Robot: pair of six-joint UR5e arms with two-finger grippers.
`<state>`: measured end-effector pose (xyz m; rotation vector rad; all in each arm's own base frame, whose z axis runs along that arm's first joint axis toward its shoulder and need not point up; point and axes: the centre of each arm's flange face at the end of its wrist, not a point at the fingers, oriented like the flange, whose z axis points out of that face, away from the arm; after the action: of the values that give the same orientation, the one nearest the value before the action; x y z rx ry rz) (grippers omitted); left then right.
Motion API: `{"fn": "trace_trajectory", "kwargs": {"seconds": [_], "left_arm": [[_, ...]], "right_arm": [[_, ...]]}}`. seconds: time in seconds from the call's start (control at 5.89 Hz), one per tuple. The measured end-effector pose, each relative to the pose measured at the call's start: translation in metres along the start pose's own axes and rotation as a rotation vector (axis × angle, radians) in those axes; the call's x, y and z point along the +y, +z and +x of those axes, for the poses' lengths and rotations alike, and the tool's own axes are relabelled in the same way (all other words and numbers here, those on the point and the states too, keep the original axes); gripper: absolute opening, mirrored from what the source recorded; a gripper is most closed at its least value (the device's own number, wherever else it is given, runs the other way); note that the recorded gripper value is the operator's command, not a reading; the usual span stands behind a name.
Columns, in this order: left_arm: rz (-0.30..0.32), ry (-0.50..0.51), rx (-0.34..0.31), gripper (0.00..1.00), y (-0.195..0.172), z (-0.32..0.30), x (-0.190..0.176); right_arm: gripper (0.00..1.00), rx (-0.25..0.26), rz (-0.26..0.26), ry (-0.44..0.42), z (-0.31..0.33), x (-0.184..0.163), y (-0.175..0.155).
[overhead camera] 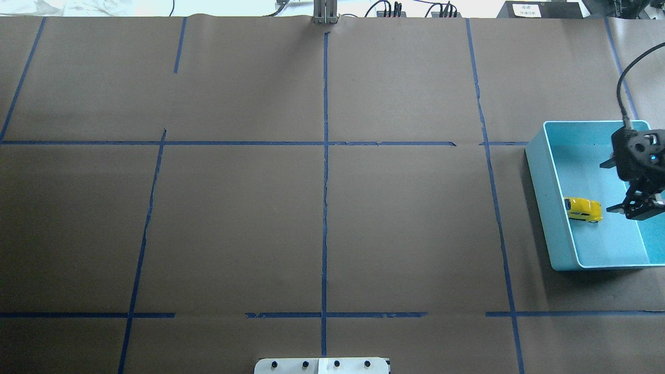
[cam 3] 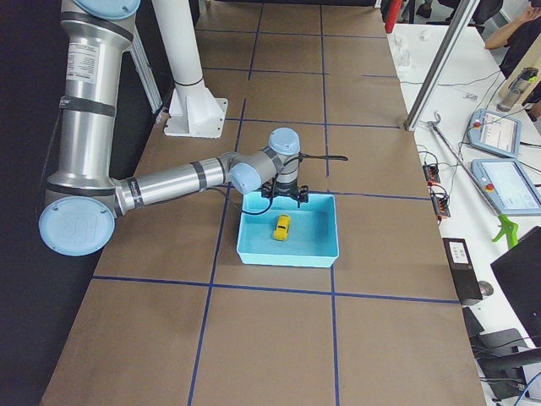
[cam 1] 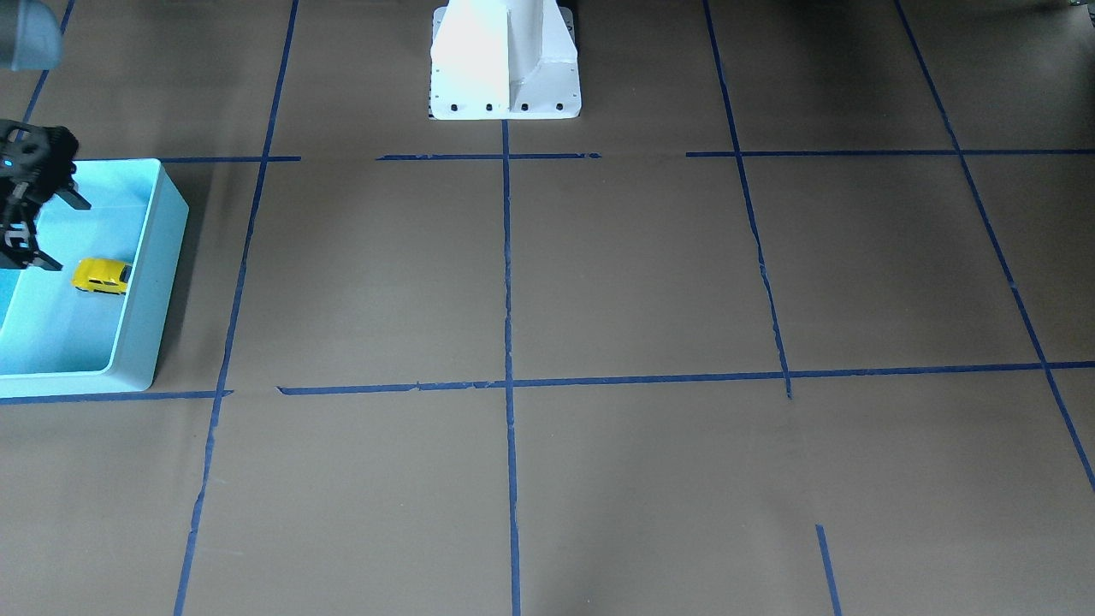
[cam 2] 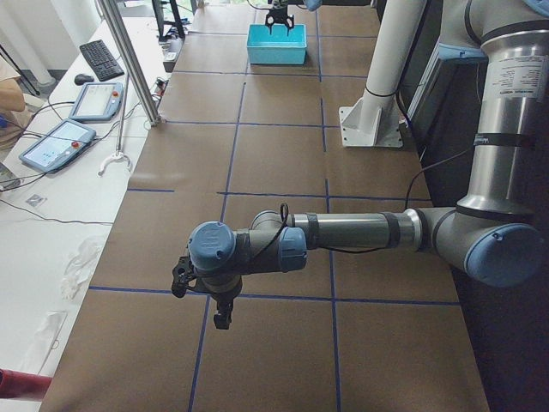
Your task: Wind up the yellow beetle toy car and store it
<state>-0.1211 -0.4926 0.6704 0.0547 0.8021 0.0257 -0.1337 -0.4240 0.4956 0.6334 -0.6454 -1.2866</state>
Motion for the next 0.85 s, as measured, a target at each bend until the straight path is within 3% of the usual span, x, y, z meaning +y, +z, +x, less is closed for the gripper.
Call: {"fn": "trace_trajectory", "kwargs": {"seconds": [0.17, 0.51, 0.85], "left_arm": [[0.000, 0.000, 0.000, 1.00, 0.000, 0.000, 0.000], [0.000, 0.000, 0.000, 1.00, 0.000, 0.000, 0.000], [0.000, 0.000, 0.000, 1.00, 0.000, 0.000, 0.000]], "right_arm": [[1.00, 0.022, 0.012, 0.122, 0.014, 0.015, -0.049], [1.00, 0.088, 0.018, 0.499, 0.049, 0.050, -0.123], [1.00, 0.093, 0.013, 1.020, 0.068, 0.091, -0.124]]}}
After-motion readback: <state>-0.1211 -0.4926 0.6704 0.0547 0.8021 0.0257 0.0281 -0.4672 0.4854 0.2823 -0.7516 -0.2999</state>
